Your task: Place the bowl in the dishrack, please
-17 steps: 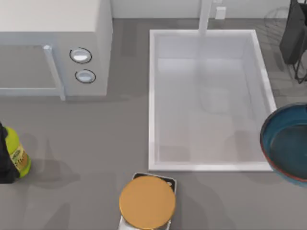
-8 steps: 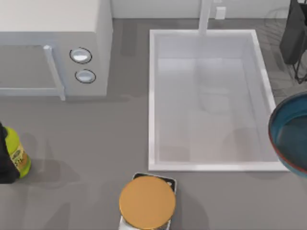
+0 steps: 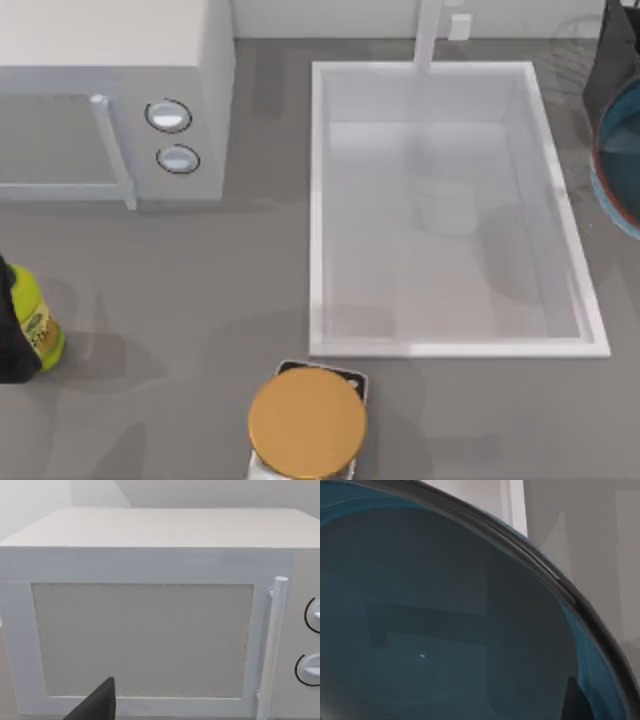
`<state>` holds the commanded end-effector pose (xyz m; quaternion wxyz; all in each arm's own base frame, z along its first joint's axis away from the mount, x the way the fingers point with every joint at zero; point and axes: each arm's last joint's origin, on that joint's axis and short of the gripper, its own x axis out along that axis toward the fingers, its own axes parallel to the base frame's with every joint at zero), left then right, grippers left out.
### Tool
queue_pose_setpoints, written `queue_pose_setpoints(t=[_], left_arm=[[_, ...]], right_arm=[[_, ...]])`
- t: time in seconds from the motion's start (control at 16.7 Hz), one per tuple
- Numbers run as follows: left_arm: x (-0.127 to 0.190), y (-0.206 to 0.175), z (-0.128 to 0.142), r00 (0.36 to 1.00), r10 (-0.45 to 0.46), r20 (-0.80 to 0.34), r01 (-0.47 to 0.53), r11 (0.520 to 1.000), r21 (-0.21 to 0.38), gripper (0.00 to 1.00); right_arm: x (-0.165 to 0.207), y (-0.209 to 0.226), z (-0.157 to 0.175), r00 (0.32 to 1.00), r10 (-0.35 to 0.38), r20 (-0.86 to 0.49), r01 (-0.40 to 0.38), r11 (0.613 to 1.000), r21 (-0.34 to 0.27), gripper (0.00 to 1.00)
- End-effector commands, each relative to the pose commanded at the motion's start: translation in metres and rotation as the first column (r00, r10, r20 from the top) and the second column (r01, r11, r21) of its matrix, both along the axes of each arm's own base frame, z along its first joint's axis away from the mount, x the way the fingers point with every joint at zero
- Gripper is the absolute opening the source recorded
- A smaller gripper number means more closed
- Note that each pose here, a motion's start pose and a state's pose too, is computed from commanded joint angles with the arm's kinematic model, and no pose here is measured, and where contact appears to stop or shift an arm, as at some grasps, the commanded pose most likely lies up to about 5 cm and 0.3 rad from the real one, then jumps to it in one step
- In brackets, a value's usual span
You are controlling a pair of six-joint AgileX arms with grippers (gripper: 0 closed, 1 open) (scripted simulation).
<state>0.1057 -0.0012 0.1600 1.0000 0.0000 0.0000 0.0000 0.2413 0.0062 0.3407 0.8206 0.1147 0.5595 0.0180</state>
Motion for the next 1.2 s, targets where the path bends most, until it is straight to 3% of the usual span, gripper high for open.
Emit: queue_pose_setpoints(t=[0.18, 0.3, 0.42, 0.6, 0.84, 1.2], left_arm=[[0.000, 0.000, 0.000, 1.000, 0.000, 0.000, 0.000, 1.000, 0.000, 1.00], [0.000, 0.000, 0.000, 1.000, 0.000, 0.000, 0.000, 1.000, 0.000, 1.00], [0.000, 0.000, 0.000, 1.000, 0.000, 0.000, 0.000, 1.000, 0.000, 1.00], [0.000, 0.000, 0.000, 1.000, 0.000, 0.000, 0.000, 1.000, 0.000, 1.00], [0.000, 0.000, 0.000, 1.000, 0.000, 0.000, 0.000, 1.000, 0.000, 1.00], [0.000, 0.000, 0.000, 1.000, 0.000, 0.000, 0.000, 1.000, 0.000, 1.00]], right_arm=[[0.005, -0.033, 0.010, 0.959, -0.069, 0.275, 0.055, 0.997, 0.058, 0.00], [0.003, -0.057, 0.019, 0.881, -0.096, 0.463, 0.074, 0.995, 0.066, 0.00], [-0.005, -0.078, 0.032, 0.767, -0.095, 0.635, 0.089, 0.995, 0.042, 0.00], [-0.028, -0.101, 0.054, 0.573, -0.033, 0.819, 0.116, 0.992, -0.041, 0.00], [-0.057, -0.111, 0.075, 0.401, 0.074, 0.913, 0.158, 0.976, -0.148, 0.00], [-0.062, -0.112, 0.079, 0.375, 0.094, 0.922, 0.166, 0.972, -0.166, 0.00]])
